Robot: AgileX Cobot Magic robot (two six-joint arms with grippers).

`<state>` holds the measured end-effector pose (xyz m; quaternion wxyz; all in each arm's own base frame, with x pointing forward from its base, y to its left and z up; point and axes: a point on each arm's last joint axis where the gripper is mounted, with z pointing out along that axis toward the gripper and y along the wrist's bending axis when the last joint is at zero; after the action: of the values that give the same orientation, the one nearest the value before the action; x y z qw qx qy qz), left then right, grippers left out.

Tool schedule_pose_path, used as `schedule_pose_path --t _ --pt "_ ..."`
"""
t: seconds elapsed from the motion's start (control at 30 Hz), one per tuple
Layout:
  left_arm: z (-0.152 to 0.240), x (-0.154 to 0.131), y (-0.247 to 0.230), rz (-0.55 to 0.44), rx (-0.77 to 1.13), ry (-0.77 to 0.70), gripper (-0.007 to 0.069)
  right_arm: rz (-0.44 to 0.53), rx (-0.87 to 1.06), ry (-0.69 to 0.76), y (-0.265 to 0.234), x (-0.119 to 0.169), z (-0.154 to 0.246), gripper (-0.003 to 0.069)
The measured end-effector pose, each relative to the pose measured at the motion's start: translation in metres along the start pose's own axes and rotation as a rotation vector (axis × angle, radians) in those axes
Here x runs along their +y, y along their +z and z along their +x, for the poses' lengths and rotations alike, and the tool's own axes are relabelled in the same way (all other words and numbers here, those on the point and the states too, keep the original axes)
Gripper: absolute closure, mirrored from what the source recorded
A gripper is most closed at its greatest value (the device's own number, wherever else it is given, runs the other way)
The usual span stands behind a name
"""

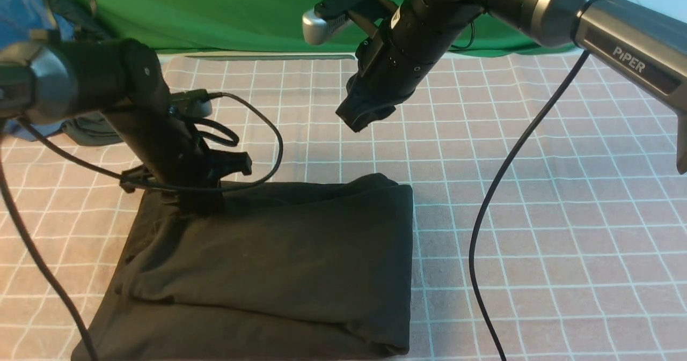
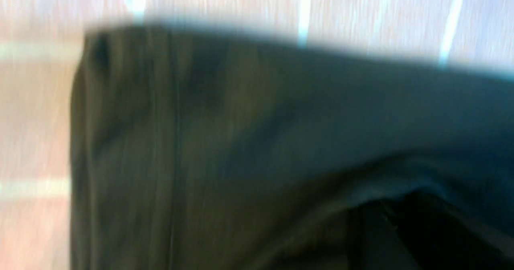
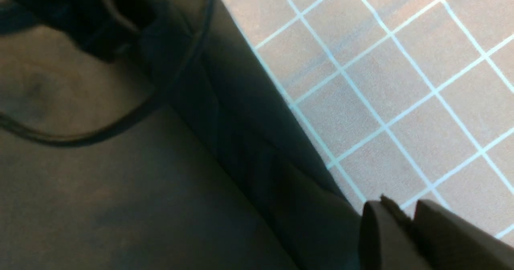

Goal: Fold a long-sleeved shirt over a pink coffee tablecloth.

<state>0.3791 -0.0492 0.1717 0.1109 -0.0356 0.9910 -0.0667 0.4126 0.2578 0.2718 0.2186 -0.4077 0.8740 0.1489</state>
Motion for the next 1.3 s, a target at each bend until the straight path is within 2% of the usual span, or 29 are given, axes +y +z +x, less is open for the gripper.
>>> schedule_pose_path --t 0.13,0.23,0.53,0.73,0.87,1.07,1.2,1.3 --pt "-0.011 -0.001 0.003 0.016 -0.112 -0.014 0.0464 -0.013 -0.014 0.009 0.0 0.001 -0.001 0.0515" --pt "-0.019 0.0 0.002 0.028 -0.2 -0.085 0.0464 -0.022 -0.023 0.012 0.0 0.002 -0.002 0.0515" --pt "-0.023 0.024 -0.013 0.018 -0.229 -0.228 0.0464 -0.024 -0.026 0.012 0.0 0.002 -0.002 0.0515" --pt "-0.009 0.026 -0.04 0.03 -0.121 -0.138 0.0464 -0.024 -0.031 0.014 0.0 0.002 -0.003 0.0515" --pt "-0.006 0.021 -0.035 0.079 -0.072 -0.106 0.0464 -0.024 -0.039 0.016 0.0 0.002 -0.004 0.0515" --pt "-0.001 0.021 -0.021 0.086 0.019 -0.092 0.0464 -0.029 -0.042 0.027 0.0 0.003 -0.004 0.0515" --pt "0.003 0.02 -0.021 0.1 0.059 -0.008 0.0464 -0.03 -0.042 0.029 0.0 0.003 -0.004 0.0512" --pt "0.004 0.015 -0.022 0.156 0.056 0.068 0.0458 -0.03 -0.043 0.03 0.0 0.003 -0.004 0.0505"
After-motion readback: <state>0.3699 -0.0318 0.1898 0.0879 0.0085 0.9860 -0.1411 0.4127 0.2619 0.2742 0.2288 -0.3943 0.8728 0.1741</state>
